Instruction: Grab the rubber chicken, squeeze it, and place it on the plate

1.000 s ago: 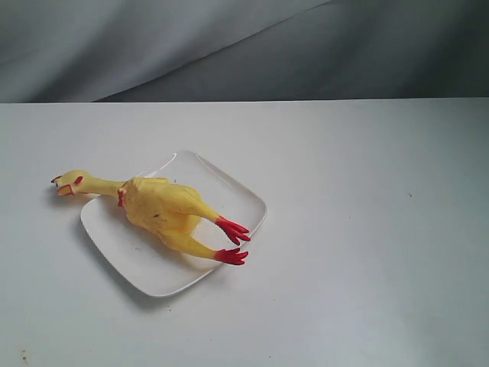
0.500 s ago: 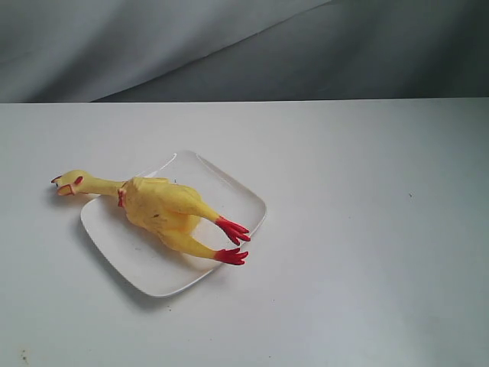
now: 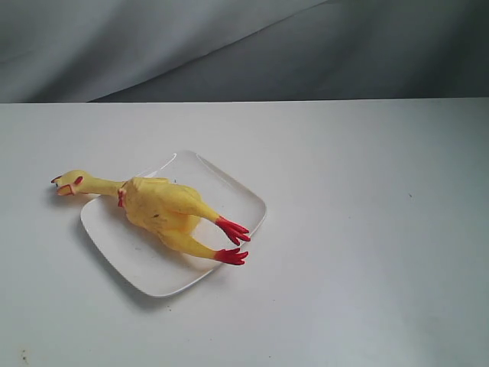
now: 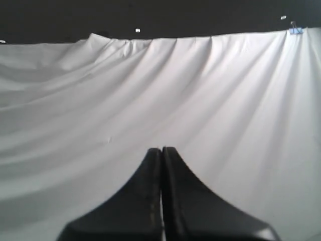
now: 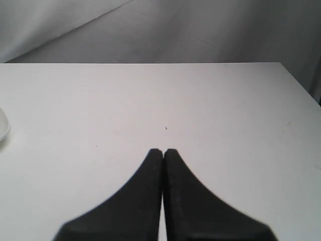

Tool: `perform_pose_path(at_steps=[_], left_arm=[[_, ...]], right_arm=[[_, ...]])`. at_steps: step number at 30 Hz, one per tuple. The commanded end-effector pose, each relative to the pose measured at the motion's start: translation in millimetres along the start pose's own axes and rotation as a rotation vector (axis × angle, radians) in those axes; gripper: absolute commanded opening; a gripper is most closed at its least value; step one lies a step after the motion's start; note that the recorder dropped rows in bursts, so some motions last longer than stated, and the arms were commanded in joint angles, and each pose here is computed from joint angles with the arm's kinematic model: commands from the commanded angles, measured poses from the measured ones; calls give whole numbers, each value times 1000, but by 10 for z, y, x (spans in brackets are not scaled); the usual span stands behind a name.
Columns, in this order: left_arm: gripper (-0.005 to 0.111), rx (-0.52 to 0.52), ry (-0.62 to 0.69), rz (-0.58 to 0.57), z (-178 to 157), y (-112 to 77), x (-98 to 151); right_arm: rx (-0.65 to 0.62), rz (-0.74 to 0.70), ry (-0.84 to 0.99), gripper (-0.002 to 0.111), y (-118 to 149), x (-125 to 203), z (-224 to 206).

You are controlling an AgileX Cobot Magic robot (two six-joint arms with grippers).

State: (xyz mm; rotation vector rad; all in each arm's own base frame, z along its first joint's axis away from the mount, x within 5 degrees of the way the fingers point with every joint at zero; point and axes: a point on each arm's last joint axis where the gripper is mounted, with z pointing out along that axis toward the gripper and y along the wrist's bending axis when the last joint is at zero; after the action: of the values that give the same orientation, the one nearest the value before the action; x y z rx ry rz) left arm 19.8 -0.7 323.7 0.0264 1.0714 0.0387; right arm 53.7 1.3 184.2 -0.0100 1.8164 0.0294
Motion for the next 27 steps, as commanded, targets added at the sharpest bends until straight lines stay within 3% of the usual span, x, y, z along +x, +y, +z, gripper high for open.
perform_pose_path(at_steps=[1,14,17,23,27], left_arm=[[0,-11,180,2,-18,7,192],[0,-7,444,-47,-217,-36,1154],[0,-19,485,-85,-239,-36,1203],[0,-36,698,-79,-348,-28,1364],[0,-36,693,-79,-344,-28,1360]], right_arm=[[9,1,-3,0,-6,8,2],[9,1,-3,0,-6,8,2],[9,1,-3,0,-6,8,2],[8,6,-3,0,-4,8,2],[8,6,-3,0,-4,8,2]])
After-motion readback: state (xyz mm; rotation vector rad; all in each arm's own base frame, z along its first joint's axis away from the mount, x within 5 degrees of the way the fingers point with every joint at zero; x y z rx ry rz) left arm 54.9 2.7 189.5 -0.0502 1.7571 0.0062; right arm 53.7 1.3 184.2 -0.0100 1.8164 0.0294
